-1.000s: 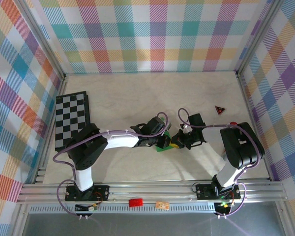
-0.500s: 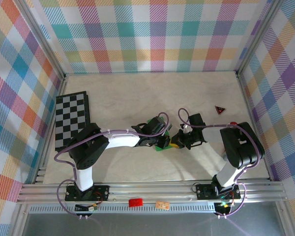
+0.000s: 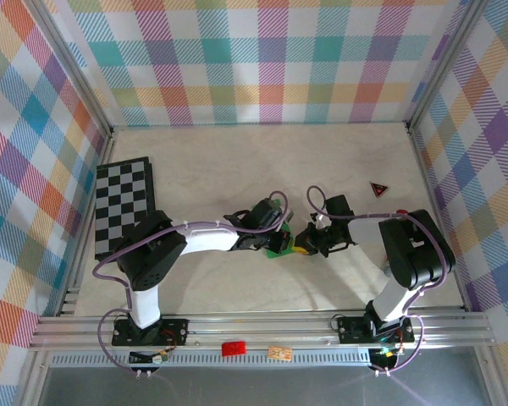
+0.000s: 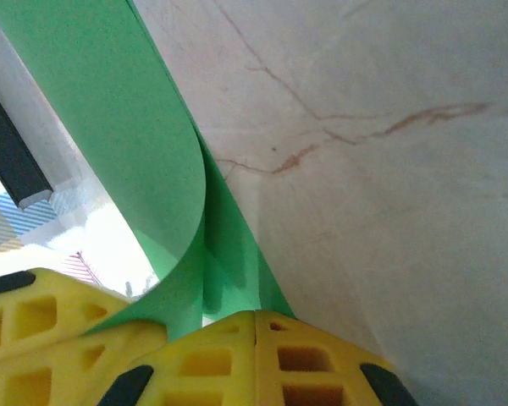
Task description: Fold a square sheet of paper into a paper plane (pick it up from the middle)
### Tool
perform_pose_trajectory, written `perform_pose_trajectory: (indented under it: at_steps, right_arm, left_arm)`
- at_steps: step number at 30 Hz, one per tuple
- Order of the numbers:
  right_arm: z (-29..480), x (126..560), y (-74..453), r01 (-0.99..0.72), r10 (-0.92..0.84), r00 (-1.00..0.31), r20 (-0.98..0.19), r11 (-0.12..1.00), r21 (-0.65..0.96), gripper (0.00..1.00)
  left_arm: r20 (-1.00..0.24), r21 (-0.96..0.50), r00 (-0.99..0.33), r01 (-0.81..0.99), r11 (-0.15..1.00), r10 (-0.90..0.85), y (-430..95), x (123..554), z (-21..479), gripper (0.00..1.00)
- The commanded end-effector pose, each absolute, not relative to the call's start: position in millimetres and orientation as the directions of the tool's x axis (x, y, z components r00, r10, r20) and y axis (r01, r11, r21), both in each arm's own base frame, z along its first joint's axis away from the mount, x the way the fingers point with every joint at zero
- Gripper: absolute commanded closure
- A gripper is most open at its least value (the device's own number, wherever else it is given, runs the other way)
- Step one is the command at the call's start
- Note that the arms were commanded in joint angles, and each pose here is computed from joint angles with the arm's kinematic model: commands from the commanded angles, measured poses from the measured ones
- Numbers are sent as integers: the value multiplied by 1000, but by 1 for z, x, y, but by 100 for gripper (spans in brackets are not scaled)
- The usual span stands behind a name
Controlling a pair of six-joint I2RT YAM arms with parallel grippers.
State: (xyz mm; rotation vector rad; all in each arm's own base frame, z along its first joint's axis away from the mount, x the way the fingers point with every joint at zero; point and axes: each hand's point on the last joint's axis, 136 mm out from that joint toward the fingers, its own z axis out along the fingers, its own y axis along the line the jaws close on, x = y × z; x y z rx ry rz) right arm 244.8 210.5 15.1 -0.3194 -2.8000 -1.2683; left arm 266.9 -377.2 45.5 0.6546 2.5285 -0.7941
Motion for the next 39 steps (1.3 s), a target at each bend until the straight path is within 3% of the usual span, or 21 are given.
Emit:
perform_pose_trajectory:
  at_steps: [1,7,17,39]
  right_arm:
    - [-11,240,194,243,201,-970,139,732,637,96]
    - [-11,241,191,220,187,-975,117,768,601,96]
    - [47,264,212,98,177,-984,-28,661,744,93]
    - [27,254,221,145,161,-986,54,636,758,93]
  left_arm:
    - [-529,-455,-802,543,705,276,-376,270,64,100]
    - [-521,-492,-810,543,680,269,-380,267,67,100]
    - [-511,-539,-820,539,647,257,-386,262,76,100]
    - [-515,-546,-823,529,650,237,-387,264,80,100]
